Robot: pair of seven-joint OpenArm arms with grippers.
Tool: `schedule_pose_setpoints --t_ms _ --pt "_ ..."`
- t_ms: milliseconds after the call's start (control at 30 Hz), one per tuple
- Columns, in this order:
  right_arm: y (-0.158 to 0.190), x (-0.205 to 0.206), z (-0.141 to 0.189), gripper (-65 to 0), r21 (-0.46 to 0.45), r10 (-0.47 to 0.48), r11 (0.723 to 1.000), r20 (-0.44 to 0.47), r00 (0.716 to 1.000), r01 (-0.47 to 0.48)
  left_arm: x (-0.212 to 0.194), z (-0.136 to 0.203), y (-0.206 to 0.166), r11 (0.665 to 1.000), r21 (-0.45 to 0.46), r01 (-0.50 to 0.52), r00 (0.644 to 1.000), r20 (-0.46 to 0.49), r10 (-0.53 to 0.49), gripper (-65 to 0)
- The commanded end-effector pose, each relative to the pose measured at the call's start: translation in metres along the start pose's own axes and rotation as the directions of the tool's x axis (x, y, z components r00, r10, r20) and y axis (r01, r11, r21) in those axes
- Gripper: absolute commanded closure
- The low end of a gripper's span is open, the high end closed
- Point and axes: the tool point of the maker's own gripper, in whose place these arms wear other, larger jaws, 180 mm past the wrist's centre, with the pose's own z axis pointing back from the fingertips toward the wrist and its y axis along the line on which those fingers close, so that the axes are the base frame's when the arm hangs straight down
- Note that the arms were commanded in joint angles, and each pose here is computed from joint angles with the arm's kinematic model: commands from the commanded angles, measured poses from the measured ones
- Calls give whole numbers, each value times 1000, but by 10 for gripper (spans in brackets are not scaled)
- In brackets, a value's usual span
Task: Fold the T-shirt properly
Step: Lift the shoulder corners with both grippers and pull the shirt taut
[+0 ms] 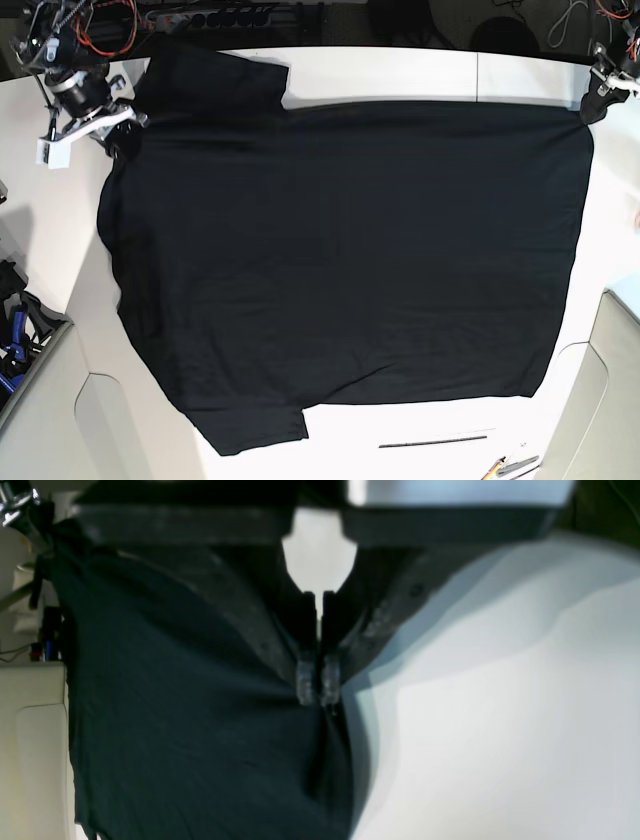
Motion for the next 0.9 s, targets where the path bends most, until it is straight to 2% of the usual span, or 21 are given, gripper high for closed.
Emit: schedule_pose_setpoints --t_ms 0,200,367,533,700,867 --pt "-3 8 9 0 -10 19 1000 33 999 -19 17 9 -2 999 -5 34 999 33 -34 0" --pt "-10 -10 39 0 -36 11 999 -10 1000 -12 16 37 -2 1000 -6 29 999 21 -29 0" --pt "-8 -17 64 0 -47 30 998 -52 998 -33 23 55 -11 998 -13 66 998 24 -66 0" --pt "5 4 83 0 -53 108 993 0 994 -108 42 62 -29 992 -37 123 990 76 -120 0" --pt "21 25 74 0 -19 137 990 69 988 -136 53 46 -47 984 -84 156 983 107 -147 0" --pt "32 40 40 0 -4 176 984 121 977 -177 59 13 -61 971 -94 219 971 119 -207 0"
